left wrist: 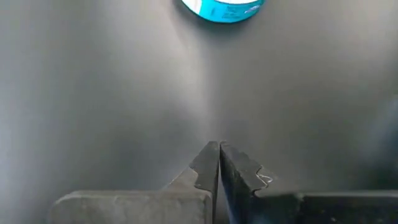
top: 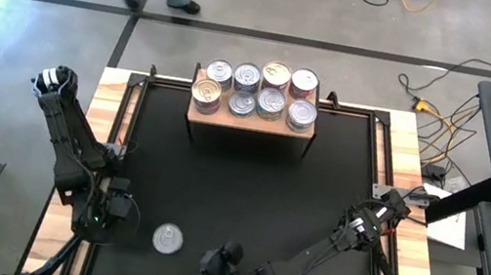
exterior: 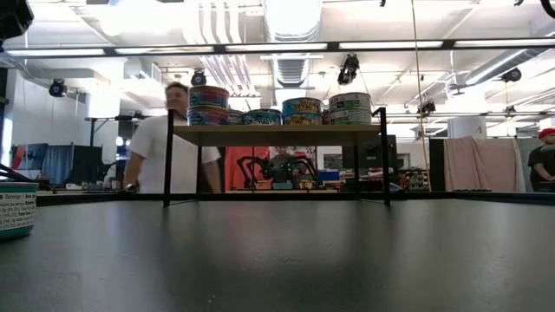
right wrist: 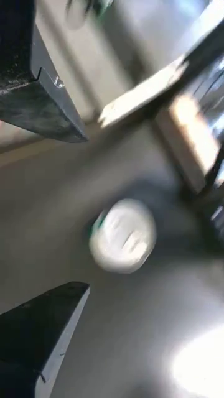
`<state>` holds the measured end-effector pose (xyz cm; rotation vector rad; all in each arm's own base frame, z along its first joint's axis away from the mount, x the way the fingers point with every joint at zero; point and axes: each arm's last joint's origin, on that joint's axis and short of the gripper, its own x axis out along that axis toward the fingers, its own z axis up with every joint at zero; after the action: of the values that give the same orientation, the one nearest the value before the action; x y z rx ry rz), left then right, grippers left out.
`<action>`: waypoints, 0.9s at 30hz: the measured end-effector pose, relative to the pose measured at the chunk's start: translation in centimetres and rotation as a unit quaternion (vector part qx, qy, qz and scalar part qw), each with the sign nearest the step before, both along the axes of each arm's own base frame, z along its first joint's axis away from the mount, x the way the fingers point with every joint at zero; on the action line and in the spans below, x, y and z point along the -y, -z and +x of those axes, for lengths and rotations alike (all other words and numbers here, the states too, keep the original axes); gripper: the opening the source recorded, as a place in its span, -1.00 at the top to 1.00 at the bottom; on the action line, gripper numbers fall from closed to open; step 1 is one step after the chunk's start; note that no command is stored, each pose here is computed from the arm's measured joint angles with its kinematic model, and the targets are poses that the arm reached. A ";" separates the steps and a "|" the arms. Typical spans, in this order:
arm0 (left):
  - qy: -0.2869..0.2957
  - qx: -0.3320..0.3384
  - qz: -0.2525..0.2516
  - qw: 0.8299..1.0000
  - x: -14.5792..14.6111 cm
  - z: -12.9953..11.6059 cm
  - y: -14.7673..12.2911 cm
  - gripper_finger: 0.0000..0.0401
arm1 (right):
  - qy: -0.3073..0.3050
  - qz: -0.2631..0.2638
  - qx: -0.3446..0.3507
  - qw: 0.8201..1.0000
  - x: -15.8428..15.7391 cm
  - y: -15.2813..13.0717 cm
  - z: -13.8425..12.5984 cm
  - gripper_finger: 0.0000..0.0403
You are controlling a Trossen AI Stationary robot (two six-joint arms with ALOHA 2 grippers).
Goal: Stack canned seafood by type on shelf
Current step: Stack the green-blue tuna can on top of the other green-blue tuna can on the shelf
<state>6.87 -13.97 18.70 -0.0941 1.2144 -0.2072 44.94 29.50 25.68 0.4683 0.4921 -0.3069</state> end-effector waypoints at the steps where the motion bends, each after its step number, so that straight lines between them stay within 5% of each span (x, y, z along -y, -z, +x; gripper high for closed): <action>1: 0.000 0.000 0.000 1.000 0.1 0.1 0.4 1.00 | 0.004 -0.014 -0.027 1.000 0.2 0.6 -0.3 -0.87; 10: 0.020 0.042 -0.021 0.999 2.5 1.2 3.2 0.61 | 0.027 -0.046 -0.094 0.994 1.2 1.7 -1.1 -0.87; 17: 0.001 0.036 -0.017 0.999 4.6 2.2 5.0 0.10 | -0.014 0.000 -0.148 0.989 2.3 1.3 -1.1 -0.87; 20: -0.033 0.036 -0.012 0.999 5.8 3.0 5.4 -0.07 | -0.038 0.004 -0.208 0.977 4.1 0.9 -1.2 -0.87; 27: -0.099 0.048 -0.003 0.994 7.3 8.4 5.5 -0.17 | -0.112 -0.084 -0.313 0.939 5.7 0.9 -2.6 -0.87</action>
<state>15.25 -21.23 13.25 -0.2073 1.1004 -0.0408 42.32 23.81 24.79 0.1336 1.1232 -0.2727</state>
